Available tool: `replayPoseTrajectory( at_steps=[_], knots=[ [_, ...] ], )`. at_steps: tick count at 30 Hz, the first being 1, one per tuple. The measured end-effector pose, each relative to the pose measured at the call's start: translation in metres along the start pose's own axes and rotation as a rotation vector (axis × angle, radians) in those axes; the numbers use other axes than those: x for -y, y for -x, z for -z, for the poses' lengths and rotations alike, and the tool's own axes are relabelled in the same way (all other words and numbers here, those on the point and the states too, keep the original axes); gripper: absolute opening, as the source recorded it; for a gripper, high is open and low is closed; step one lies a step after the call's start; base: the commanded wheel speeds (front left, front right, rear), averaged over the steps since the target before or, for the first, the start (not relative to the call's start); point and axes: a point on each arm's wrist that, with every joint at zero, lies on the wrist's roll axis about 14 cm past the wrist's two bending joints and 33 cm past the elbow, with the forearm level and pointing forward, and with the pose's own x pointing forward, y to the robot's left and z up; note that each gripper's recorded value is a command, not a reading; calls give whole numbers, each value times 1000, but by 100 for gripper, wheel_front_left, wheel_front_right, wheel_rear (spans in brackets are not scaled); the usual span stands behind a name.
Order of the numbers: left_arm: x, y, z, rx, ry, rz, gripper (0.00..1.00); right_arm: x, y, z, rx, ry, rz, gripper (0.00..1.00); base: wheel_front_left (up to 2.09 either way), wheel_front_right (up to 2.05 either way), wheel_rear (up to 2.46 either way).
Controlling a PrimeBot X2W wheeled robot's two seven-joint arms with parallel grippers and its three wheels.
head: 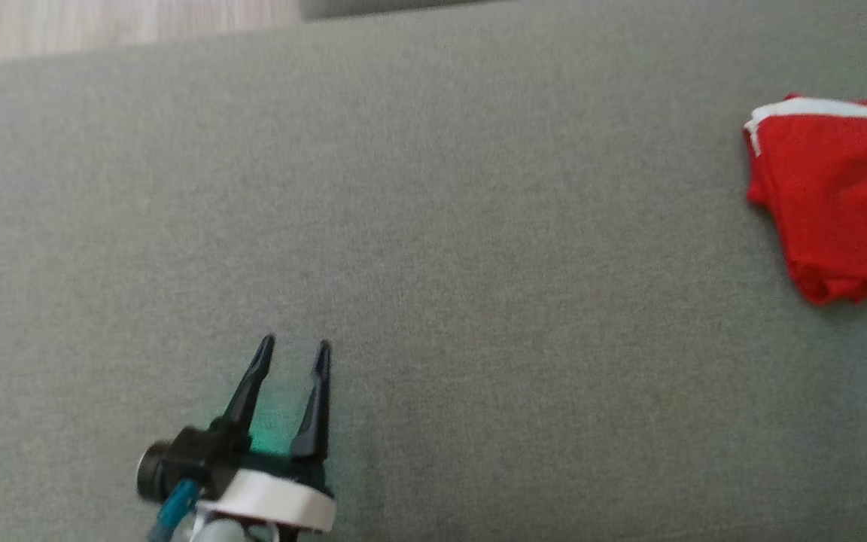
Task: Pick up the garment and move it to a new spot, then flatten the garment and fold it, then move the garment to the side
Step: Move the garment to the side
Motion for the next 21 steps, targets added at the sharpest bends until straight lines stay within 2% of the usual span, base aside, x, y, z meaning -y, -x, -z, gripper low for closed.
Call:
replayPoseTrajectory(
  at_steps=[3, 11, 15, 16, 18, 21],
  knots=[
    [-6, 12, -4, 15, -8, -46, 100, -25, 23, -15, 114, -20, -67, 100, 0, 0, 0],
    [-34, 44, -33, 110, -57, -196, 100, -91, 92, -9, 300, -128, -220, 100, 0, 0, 0],
    [-47, 65, -35, 125, -65, -268, 100, -125, 121, 18, 310, -226, -277, 100, 0, 0, 0],
    [-49, 71, -34, 126, -65, -281, 100, -134, 129, 30, 291, -241, -294, 100, 0, 0, 0],
    [-55, 89, -31, 132, -63, -317, 100, -158, 155, 81, 198, -285, -332, 100, 0, 0, 0],
    [-56, 95, -34, 145, -63, -324, 100, -169, 168, 98, 176, -291, -356, 100, 0, 0, 0]
  ],
)
